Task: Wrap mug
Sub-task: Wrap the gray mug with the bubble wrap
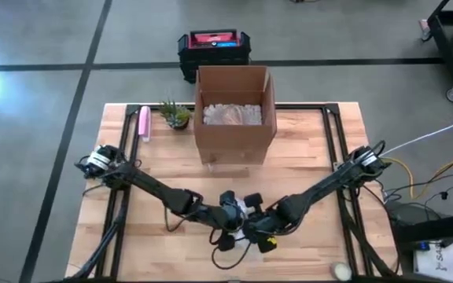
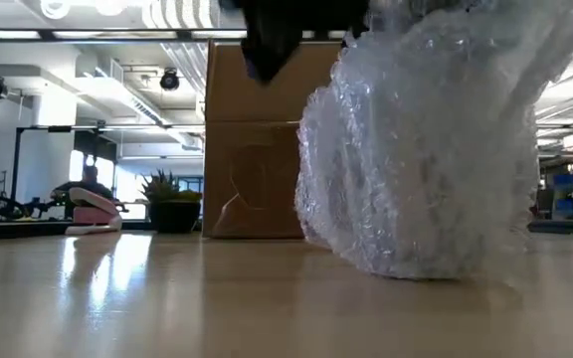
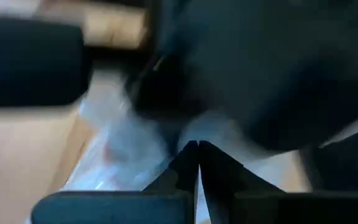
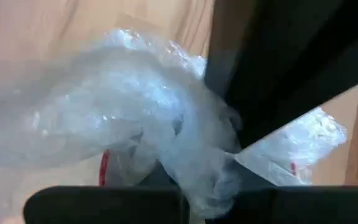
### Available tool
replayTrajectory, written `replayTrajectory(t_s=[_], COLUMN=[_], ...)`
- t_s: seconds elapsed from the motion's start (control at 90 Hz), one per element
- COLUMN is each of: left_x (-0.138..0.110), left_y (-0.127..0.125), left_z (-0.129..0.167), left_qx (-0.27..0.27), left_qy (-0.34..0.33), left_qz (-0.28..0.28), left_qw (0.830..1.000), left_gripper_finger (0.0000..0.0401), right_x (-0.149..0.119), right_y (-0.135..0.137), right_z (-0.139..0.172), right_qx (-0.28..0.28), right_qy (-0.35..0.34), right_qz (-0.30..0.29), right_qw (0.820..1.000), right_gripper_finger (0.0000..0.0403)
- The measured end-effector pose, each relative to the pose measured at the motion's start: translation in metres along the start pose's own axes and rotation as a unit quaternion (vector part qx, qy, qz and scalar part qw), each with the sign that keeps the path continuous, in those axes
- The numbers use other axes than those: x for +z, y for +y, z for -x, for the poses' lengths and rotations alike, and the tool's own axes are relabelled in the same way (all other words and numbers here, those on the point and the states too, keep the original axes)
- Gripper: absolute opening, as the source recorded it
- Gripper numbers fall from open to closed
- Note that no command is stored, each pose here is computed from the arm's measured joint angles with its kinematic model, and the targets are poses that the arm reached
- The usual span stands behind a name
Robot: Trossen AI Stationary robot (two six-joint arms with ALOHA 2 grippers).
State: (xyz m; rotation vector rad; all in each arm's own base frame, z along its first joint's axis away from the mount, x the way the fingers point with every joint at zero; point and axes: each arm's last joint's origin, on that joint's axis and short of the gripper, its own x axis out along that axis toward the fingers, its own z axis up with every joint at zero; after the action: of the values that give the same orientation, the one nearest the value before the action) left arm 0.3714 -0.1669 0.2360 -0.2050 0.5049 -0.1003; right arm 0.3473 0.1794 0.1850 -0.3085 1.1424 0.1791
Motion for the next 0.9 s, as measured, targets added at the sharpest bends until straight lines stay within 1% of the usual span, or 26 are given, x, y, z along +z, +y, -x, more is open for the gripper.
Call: replayTrajectory(t_s=[0.078, 0.156, 0.256, 0.367, 0.467, 0.589, 0.678, 0.722, 0.778, 0.9], left_x=[0.000, -0.004, -0.008, -0.020, -0.024, -0.026, -0.028, -0.028, -0.028, -0.028], left_y=[-0.005, -0.005, -0.002, 0.006, 0.009, 0.012, 0.014, 0.015, 0.014, 0.014], left_z=[0.001, -0.005, -0.014, -0.030, -0.036, -0.037, -0.037, -0.037, -0.037, -0.037], left_qx=[-0.007, -0.006, 0.015, 0.034, 0.044, 0.053, 0.057, 0.058, 0.058, 0.054], left_qy=[-0.003, -0.009, -0.022, -0.007, -0.005, -0.001, 0.007, 0.010, 0.010, 0.010], left_qz=[-0.008, -0.013, -0.010, -0.009, -0.001, -0.002, -0.005, -0.006, -0.006, -0.003], left_qw=[1.000, 1.000, 1.000, 0.999, 0.999, 0.999, 0.998, 0.998, 0.998, 0.998], left_gripper_finger=[0.0000, 0.0000, 0.0000, 0.0000, 0.0000, 0.0000, 0.0000, 0.0000, 0.0000, 0.0000], right_x=[0.000, 0.000, 0.000, -0.001, -0.001, 0.003, 0.012, 0.009, 0.004, -0.002], right_y=[0.000, 0.000, 0.000, 0.001, 0.004, 0.007, 0.003, 0.000, -0.005, -0.015], right_z=[0.000, 0.000, 0.000, -0.001, 0.003, 0.025, 0.057, 0.070, 0.075, 0.076], right_qx=[0.000, 0.000, 0.000, 0.002, 0.003, 0.004, 0.006, -0.001, -0.020, -0.102], right_qy=[-0.002, -0.002, -0.003, 0.002, 0.010, 0.036, 0.017, 0.027, 0.046, 0.045], right_qz=[-0.002, -0.002, -0.004, -0.005, 0.000, 0.013, 0.007, 0.004, 0.002, 0.002], right_qw=[1.000, 1.000, 1.000, 1.000, 1.000, 0.999, 1.000, 1.000, 0.999, 0.994], right_gripper_finger=[0.0000, 0.0000, 0.0000, 0.0000, 0.0000, 0.0000, 0.0000, 0.0000, 0.0000, 0.0000])
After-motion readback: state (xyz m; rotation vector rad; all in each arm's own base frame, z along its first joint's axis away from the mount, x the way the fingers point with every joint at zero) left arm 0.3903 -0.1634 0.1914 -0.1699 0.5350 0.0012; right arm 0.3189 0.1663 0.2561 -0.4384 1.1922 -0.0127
